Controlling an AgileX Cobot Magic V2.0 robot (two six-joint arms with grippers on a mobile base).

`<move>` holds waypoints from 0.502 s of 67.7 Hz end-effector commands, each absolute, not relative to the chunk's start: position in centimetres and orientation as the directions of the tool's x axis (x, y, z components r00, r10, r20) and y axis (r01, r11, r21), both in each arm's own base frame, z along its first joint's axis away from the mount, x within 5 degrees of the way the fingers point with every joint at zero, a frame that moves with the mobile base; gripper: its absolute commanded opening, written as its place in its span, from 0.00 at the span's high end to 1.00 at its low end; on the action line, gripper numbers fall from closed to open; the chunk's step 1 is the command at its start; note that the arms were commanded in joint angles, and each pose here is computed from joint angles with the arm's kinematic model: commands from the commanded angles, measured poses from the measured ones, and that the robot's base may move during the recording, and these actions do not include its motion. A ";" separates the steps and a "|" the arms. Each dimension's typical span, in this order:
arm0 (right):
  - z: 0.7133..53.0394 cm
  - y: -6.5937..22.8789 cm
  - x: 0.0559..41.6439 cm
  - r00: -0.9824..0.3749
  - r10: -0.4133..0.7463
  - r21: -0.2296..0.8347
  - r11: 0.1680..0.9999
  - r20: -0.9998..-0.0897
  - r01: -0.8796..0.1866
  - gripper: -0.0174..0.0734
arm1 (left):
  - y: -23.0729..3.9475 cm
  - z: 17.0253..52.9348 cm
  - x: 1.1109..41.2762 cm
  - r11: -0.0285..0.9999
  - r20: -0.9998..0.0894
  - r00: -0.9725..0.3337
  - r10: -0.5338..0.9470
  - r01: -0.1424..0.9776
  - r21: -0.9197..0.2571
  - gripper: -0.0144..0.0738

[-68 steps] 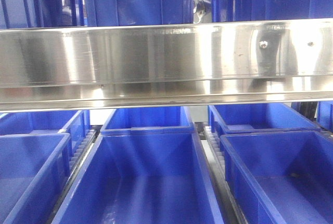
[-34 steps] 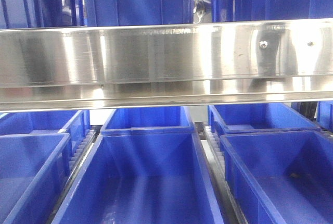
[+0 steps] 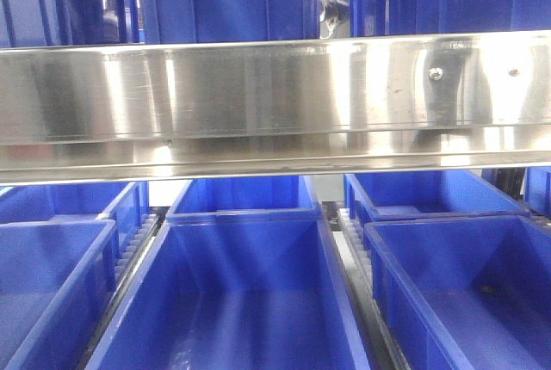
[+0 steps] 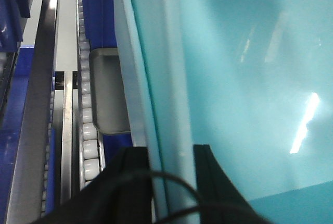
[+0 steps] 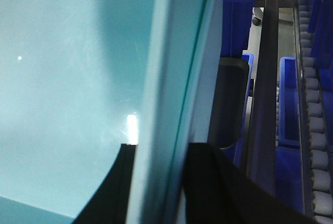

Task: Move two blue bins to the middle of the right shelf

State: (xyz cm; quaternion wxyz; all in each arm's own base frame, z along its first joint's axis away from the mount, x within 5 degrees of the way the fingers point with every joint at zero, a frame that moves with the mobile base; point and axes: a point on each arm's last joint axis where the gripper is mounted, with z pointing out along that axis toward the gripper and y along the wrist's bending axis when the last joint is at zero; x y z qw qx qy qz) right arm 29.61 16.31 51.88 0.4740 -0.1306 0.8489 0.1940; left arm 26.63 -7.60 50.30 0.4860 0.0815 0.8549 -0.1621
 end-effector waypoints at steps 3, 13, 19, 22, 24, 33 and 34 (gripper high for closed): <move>53.6 16.2 29.3 -0.418 0.028 0.226 0.873 -0.908 -0.433 0.98 | -8.0 52.0 25.7 0.907 -0.899 -0.434 -0.064 0.351 -0.234 0.96; 53.6 16.2 29.3 -0.418 0.028 0.226 0.873 -0.908 -0.433 0.98 | -8.0 52.0 25.7 0.907 -0.899 -0.434 -0.064 0.351 -0.234 0.96; 53.6 16.2 29.3 -0.418 0.028 0.226 0.873 -0.908 -0.433 0.98 | -8.0 52.0 25.7 0.907 -0.899 -0.434 -0.064 0.351 -0.234 0.96; 53.6 16.2 29.3 -0.418 0.028 0.226 0.873 -0.908 -0.433 0.98 | -8.0 52.0 25.7 0.907 -0.899 -0.434 -0.064 0.351 -0.234 0.96; 53.6 16.2 29.3 -0.418 0.028 0.226 0.873 -0.908 -0.433 0.98 | -8.0 52.0 25.7 0.907 -0.899 -0.434 -0.064 0.351 -0.234 0.96; 53.6 16.2 29.3 -0.418 0.028 0.226 0.873 -0.908 -0.433 0.98 | -8.0 52.2 25.8 0.907 -0.906 -0.417 -0.072 0.351 -0.234 0.96; 53.6 16.2 29.3 -0.418 0.028 0.226 0.873 -0.908 -0.433 0.98 | -8.0 52.2 25.8 0.907 -0.907 -0.414 -0.074 0.351 -0.234 0.96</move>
